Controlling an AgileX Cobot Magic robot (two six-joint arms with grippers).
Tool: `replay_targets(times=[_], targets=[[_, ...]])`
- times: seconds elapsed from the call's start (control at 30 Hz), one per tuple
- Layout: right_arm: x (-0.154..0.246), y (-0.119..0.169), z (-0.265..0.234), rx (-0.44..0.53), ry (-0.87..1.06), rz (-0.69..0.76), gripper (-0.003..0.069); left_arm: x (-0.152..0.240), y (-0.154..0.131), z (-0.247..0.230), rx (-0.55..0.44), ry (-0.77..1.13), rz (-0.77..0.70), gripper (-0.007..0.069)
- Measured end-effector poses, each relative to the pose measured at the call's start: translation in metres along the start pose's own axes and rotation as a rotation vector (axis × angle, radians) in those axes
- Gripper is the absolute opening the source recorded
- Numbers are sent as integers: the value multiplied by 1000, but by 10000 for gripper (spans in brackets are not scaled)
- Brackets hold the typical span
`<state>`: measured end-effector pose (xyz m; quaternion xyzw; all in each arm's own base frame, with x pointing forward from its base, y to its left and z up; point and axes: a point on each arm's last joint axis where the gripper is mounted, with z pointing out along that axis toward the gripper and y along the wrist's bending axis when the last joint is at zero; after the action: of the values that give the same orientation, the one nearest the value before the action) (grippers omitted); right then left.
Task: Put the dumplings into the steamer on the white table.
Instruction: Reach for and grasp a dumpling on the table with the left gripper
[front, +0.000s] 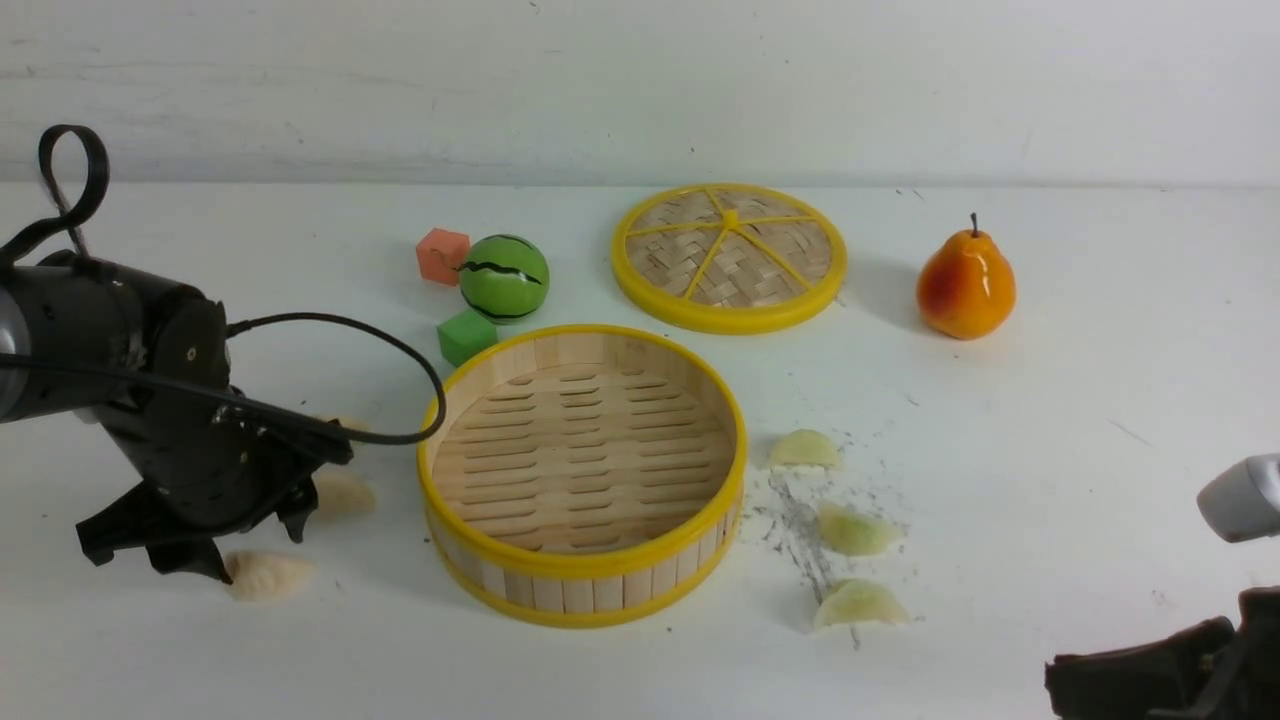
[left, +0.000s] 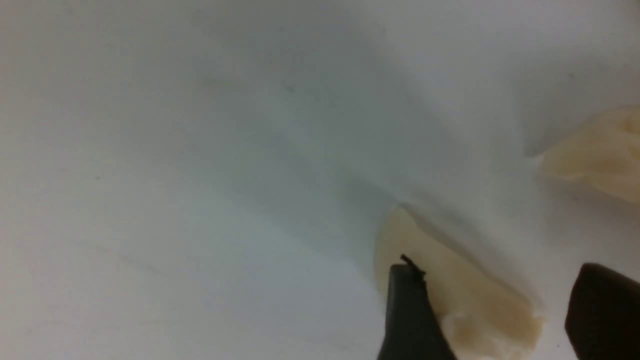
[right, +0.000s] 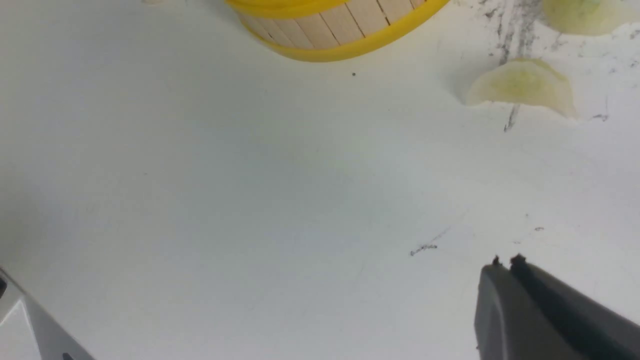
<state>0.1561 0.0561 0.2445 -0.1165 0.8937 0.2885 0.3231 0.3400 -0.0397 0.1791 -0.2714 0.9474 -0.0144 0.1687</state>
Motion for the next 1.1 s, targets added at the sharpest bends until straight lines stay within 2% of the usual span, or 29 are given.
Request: replay_targets(times=[0.1, 0.27, 0.33, 0.5, 0.67, 0.87, 0.97, 1.1], targets=[[0, 0, 0, -5, 0, -2, 6, 0, 0, 0, 0, 0, 0, 372], [0, 1, 0, -10, 2, -2, 9, 0, 0, 0, -3, 2, 1, 364], [0, 1, 0, -11, 2, -1, 9, 1, 1, 0, -7, 6, 5, 371], [1, 2, 0, -22, 9, 1, 13, 1, 1, 0, -14, 13, 18, 446], [1, 2, 0, -23, 8, 3, 19, 1, 1, 0, -13, 12, 18, 453], [1, 2, 0, -26, 10, 3, 21, 3, 1, 10, -28, 30, 23, 395], [1, 3, 0, -28, 12, 3, 21, 3, 1, 13, -32, 31, 29, 344], [1, 3, 0, -28, 12, 3, 22, 2, 2, 13, -45, 22, 63, 215]])
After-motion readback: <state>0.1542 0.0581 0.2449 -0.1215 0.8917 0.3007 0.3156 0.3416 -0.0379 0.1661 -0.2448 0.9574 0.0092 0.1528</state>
